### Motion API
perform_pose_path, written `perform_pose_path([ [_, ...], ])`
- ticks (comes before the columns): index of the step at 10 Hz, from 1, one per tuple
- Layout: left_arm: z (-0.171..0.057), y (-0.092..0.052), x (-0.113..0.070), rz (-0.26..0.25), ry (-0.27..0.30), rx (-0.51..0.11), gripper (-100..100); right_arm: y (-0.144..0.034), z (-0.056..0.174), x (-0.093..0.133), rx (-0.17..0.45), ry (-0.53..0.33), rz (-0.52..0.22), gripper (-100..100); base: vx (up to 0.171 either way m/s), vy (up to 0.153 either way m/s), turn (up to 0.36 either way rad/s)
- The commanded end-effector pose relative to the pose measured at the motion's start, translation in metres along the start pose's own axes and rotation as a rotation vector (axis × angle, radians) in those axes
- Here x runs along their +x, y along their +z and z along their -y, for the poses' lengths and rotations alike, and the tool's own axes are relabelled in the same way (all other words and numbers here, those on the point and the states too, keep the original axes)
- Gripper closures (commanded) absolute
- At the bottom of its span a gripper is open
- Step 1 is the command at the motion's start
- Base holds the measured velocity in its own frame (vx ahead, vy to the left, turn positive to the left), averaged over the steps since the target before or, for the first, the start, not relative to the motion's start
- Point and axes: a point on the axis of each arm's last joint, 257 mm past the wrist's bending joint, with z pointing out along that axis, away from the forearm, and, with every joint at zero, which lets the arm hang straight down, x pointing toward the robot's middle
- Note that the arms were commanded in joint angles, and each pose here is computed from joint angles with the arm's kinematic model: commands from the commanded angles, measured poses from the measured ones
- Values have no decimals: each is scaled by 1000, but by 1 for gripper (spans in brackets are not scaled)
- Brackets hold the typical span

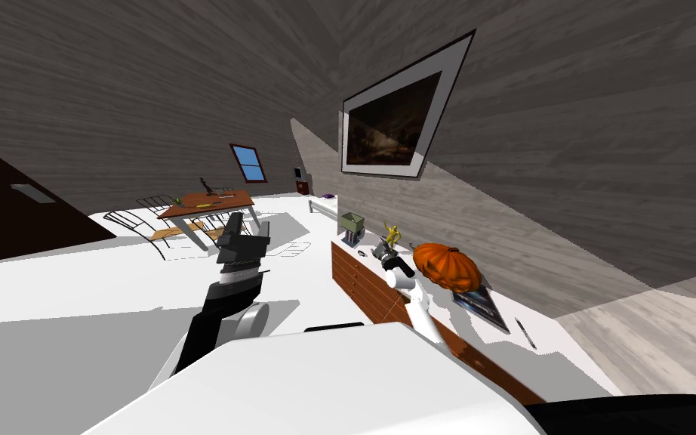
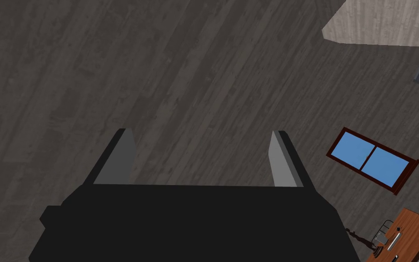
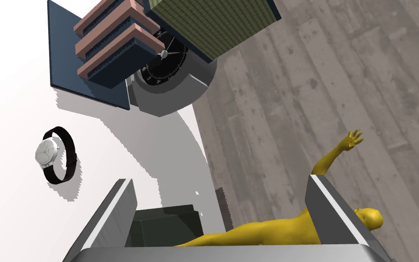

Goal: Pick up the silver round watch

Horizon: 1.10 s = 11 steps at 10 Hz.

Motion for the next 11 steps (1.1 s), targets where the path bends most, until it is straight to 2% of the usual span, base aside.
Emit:
perform_pose_path([
  [1, 0, 0, 0, 0, 0, 0, 0, 4, 14, -9, 42, 38, 20, -100, 34, 16, 4],
  [2, 0, 0, 0, 0, 0, 0, 0, 10, 28, -16, 93, 104, 37, -100, 42, 12, 11],
  [3, 0, 0, 0, 0, 0, 0, 0, 10, 32, -18, 103, 105, 43, -100, 35, 9, 10],
  [4, 0, 0, 0, 0, 0, 0, 0, 14, 45, -24, 154, 172, 63, -100, 35, 6, 16],
  [5, 0, 0, 0, 0, 0, 0, 0, 14, 49, -27, 163, 173, 68, -100, 31, 6, 11],
  [6, 0, 0, 0, 0, 0, 0, 0, 17, 62, -32, 212, 239, 90, -100, 42, 5, 17],
  [7, 0, 0, 0, 0, 0, 0, 0, 16, 65, -34, 220, 240, 95, -100, 37, 0, 11],
  [9, 0, 0, 0, 0, 0, 0, 0, 20, 85, -42, 306, 358, 132, -100, 51, -2, 27],
  [11, 0, 0, 0, 0, 0, 0, 0, 18, 94, -48, 325, 373, 152, -100, 38, -6, 8],
])
